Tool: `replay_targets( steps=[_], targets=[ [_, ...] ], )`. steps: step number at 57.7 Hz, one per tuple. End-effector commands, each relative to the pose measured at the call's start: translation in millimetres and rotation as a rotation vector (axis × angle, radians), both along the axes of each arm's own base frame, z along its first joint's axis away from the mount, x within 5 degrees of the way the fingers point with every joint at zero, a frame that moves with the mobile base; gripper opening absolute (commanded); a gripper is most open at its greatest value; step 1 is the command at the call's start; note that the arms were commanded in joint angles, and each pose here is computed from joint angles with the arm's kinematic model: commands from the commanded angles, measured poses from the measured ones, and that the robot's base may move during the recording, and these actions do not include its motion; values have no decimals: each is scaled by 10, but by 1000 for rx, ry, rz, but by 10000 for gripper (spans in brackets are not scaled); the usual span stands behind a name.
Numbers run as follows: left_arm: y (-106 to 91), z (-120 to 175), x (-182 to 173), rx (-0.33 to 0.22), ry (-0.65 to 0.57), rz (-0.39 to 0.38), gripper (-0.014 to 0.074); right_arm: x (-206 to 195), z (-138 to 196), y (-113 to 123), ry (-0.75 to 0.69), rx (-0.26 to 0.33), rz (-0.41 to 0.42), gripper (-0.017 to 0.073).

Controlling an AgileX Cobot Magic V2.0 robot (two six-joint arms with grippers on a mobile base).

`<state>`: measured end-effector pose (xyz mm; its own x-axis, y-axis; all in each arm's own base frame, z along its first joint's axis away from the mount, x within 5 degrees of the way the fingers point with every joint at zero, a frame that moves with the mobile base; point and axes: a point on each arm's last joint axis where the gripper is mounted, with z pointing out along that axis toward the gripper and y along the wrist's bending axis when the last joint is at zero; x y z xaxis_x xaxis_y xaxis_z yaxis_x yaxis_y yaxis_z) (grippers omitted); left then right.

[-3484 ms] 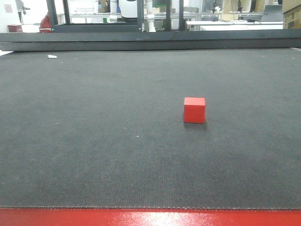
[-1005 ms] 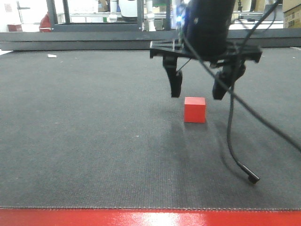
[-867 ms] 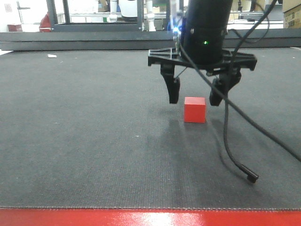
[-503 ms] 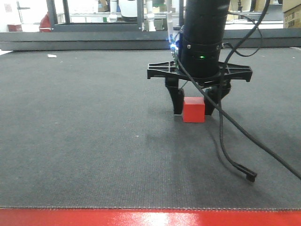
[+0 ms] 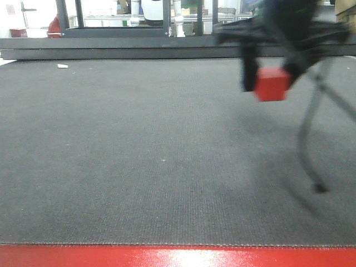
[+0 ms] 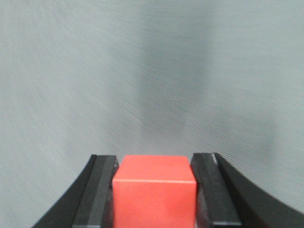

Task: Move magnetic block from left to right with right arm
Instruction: 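Close the right gripper on the red cube and lift it, then hold the red cube raised in the right gripper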

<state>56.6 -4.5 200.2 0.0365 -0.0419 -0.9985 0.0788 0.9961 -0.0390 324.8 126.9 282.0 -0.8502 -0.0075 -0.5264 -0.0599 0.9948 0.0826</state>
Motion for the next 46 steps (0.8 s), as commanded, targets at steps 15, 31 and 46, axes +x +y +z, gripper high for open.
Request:
replay_targets(
  steps=[15, 31, 46],
  targets=[
    [8, 56, -11, -18, -87, 7, -126, -1033, 439, -750, -378, 9, 37, 235],
    [8, 56, -11, -18, -87, 7, -126, -1893, 542, -978, -620, 3, 83, 235],
    [8, 56, -11, -18, -87, 7, -126, -2446, 549, -1135, -784, 25, 67, 235]
  ],
)
